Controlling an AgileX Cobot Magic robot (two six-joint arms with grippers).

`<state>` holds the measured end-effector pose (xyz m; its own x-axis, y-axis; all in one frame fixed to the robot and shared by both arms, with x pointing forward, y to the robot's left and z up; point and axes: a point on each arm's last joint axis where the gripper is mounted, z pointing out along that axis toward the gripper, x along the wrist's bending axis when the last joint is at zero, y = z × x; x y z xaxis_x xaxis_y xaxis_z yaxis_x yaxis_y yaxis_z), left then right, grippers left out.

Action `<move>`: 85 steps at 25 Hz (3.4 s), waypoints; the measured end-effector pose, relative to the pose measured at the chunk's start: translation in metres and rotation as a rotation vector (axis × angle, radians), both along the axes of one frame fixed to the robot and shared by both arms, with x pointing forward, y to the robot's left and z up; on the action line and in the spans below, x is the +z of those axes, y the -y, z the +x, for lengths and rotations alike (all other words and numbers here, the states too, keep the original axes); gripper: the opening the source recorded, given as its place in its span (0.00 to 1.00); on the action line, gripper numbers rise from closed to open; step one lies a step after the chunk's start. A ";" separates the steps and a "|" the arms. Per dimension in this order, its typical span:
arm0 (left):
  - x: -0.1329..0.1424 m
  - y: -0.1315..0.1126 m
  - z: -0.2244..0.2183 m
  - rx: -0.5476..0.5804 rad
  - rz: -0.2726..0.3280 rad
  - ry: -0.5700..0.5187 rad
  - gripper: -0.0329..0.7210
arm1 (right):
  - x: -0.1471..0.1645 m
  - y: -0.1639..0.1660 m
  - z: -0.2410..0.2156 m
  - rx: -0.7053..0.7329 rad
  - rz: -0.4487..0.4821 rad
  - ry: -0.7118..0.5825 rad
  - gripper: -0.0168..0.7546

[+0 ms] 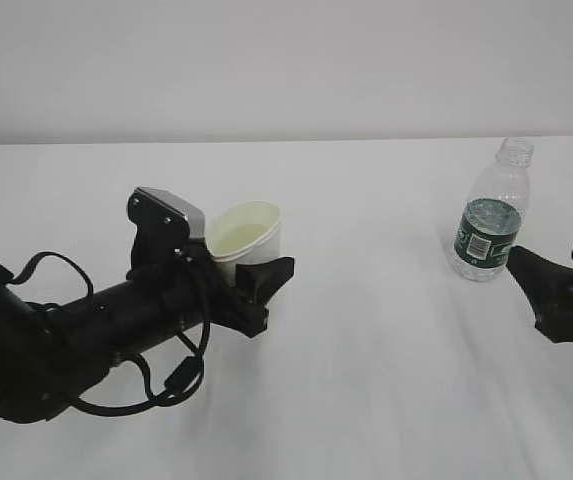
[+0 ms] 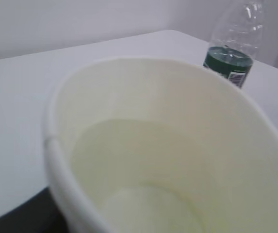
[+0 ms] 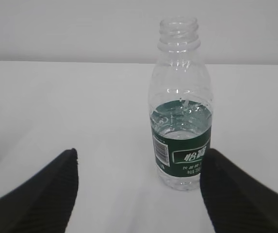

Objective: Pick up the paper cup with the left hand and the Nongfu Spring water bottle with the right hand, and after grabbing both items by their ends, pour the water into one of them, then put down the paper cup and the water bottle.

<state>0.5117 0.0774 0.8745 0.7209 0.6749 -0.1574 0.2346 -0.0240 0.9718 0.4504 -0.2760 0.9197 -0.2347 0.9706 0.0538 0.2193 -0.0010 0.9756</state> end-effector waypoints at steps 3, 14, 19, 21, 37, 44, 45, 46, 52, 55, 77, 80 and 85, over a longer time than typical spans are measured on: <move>0.005 -0.012 0.002 0.044 0.022 0.028 0.62 | 0.000 0.000 -0.001 0.000 0.000 0.000 0.79; 0.014 -0.052 0.003 0.288 0.062 0.042 0.62 | 0.000 0.000 -0.001 0.000 0.000 -0.002 0.79; 0.015 -0.062 0.004 0.388 0.071 0.040 0.62 | 0.000 0.000 -0.001 0.000 0.000 -0.002 0.79; 0.015 -0.065 0.006 0.426 0.084 0.044 0.62 | 0.000 0.000 -0.001 0.000 0.000 -0.002 0.79; 0.013 -0.084 0.011 0.637 0.089 0.016 0.62 | 0.000 -0.001 -0.001 0.008 -0.002 -0.002 0.79; 0.008 -0.095 0.015 0.679 0.101 0.003 0.62 | 0.000 -0.001 -0.001 0.008 -0.002 -0.002 0.79; 0.005 -0.097 0.016 0.687 0.107 -0.002 0.62 | 0.000 -0.001 -0.001 0.008 -0.002 -0.002 0.79; 0.003 -0.100 0.017 0.696 0.112 -0.008 0.62 | 0.000 -0.001 -0.001 0.008 -0.002 -0.002 0.79; -0.010 -0.109 0.027 0.703 0.142 -0.021 0.62 | 0.000 -0.001 -0.001 0.010 -0.002 -0.002 0.79; -0.017 -0.105 0.035 0.676 0.147 -0.013 0.62 | 0.000 -0.001 -0.001 0.011 -0.002 -0.002 0.79; -0.042 -0.105 0.067 0.702 0.112 -0.031 0.62 | 0.000 -0.002 -0.002 0.027 -0.006 -0.002 0.79; -0.045 -0.103 0.071 0.702 0.108 -0.026 0.62 | 0.000 -0.002 -0.002 0.028 -0.006 -0.002 0.79; -0.047 -0.103 0.070 0.702 0.112 -0.031 0.62 | 0.000 -0.002 -0.002 0.029 -0.007 -0.002 0.79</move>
<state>0.5820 0.1808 0.8273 0.1065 0.9916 -0.0728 0.2589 0.0431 0.9649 0.4488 -0.2736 0.9193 -0.2627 0.9637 0.0479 0.2209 0.0118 0.9752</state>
